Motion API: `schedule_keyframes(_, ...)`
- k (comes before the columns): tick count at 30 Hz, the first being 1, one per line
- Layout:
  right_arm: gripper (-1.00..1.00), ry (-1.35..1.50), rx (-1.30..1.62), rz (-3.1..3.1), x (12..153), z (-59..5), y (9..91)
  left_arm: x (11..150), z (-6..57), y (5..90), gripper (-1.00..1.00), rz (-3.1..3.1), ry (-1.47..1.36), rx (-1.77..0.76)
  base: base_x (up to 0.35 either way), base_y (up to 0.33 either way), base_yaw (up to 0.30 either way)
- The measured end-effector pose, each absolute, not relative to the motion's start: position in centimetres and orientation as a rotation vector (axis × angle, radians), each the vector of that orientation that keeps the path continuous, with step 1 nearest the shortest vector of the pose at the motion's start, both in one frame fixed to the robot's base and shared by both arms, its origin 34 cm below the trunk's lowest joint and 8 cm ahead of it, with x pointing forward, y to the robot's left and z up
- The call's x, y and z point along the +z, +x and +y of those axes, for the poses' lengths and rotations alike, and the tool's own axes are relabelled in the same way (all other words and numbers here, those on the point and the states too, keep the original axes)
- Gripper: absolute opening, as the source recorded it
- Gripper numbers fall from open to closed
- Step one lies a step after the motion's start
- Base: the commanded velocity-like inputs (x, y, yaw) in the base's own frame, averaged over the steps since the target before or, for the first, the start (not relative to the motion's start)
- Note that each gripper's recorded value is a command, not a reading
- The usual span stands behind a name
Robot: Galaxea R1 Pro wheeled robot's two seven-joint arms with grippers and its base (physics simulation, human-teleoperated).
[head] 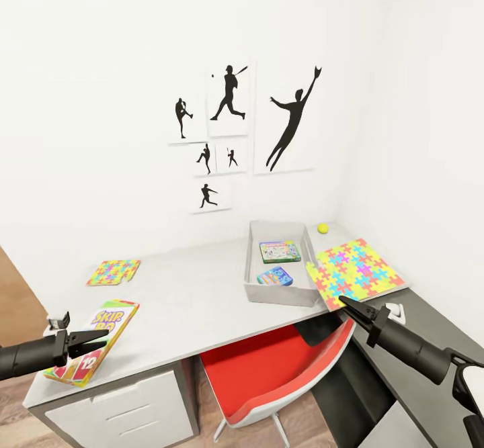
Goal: Put all the toys in the child's room - the three board games (two on the bed and one on the table), the two jigsaw puzzles on the table, and the tennis ball on the table - inside the toy box on the table in the child's room.
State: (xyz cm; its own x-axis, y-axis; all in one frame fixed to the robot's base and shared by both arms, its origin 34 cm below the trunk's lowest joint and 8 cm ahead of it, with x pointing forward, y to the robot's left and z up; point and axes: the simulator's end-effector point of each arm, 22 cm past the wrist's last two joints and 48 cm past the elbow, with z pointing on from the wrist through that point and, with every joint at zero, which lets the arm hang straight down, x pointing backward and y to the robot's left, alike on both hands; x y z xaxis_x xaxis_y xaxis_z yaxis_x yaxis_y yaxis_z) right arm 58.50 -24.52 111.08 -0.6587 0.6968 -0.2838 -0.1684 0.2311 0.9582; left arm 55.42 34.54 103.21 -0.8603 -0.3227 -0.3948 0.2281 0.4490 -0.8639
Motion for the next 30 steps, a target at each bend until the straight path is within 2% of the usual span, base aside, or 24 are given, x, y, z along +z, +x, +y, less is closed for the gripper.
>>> schedule_keyframes(14, -1.00, 0.489, 1.514, 1.783, 111.08, -24.58, 58.50, 103.25, 34.62, 55.40, 1.00, 2.190, -0.079, -1.415, 0.218, 0.119, 0.000)
schedule_keyframes(30, -1.00, 0.489, 1.515, 1.782, 111.64, -24.59, 58.19, 103.99, 34.83, 55.18, 1.00, 2.183, -0.084, -1.411, 0.019, 0.008, 0.000)
